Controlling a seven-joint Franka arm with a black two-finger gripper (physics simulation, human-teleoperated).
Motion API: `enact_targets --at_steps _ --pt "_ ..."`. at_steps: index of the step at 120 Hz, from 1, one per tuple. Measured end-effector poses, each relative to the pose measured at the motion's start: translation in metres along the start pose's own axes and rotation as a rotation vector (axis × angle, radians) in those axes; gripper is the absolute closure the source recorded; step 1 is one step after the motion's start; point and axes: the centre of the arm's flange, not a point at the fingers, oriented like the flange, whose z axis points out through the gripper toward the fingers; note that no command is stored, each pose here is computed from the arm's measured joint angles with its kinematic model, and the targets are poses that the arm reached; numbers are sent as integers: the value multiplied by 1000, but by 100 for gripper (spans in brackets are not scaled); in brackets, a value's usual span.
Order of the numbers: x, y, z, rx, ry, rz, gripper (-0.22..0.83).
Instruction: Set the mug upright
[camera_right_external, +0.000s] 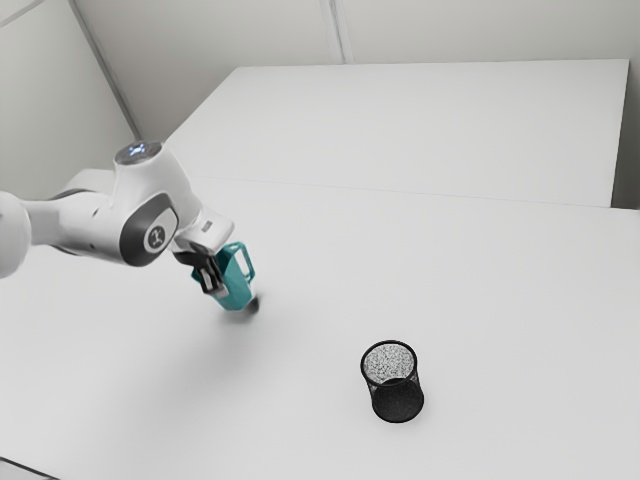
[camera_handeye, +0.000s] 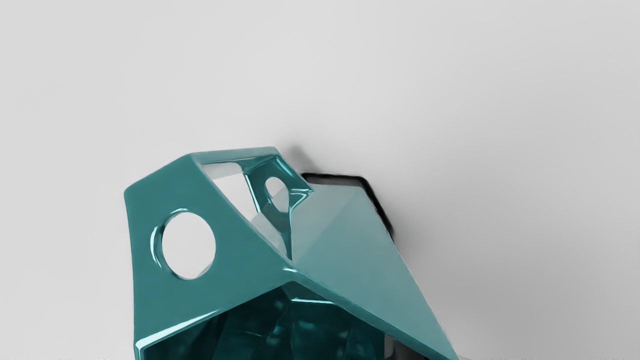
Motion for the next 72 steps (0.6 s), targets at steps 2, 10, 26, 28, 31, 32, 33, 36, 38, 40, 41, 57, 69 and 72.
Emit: enact_targets --at_steps 2,10,26,28,31,32,33,36,38,40,41,57,69,72 --pt "0 0 1 -1 -1 -1 79" --pt "0 2 3 -3 -3 -3 79" --pt "4 6 7 -9 -9 -2 78" --pt "4 6 8 -10 -9 -2 78" --pt "3 6 8 -11 -10 -4 78" --pt "3 6 8 -11 -10 -5 78" --pt "3 6 8 -11 -10 -5 78" --pt "3 6 9 -11 -10 -7 78" --pt "3 6 9 -11 -10 -8 78" --pt "3 6 9 -11 -10 -10 78" --pt "3 6 9 -11 -10 -10 78" --pt "3 6 9 -12 -11 -18 78" --pt "3 6 9 -14 -10 -23 76" --pt "3 6 9 -14 -10 -24 75"
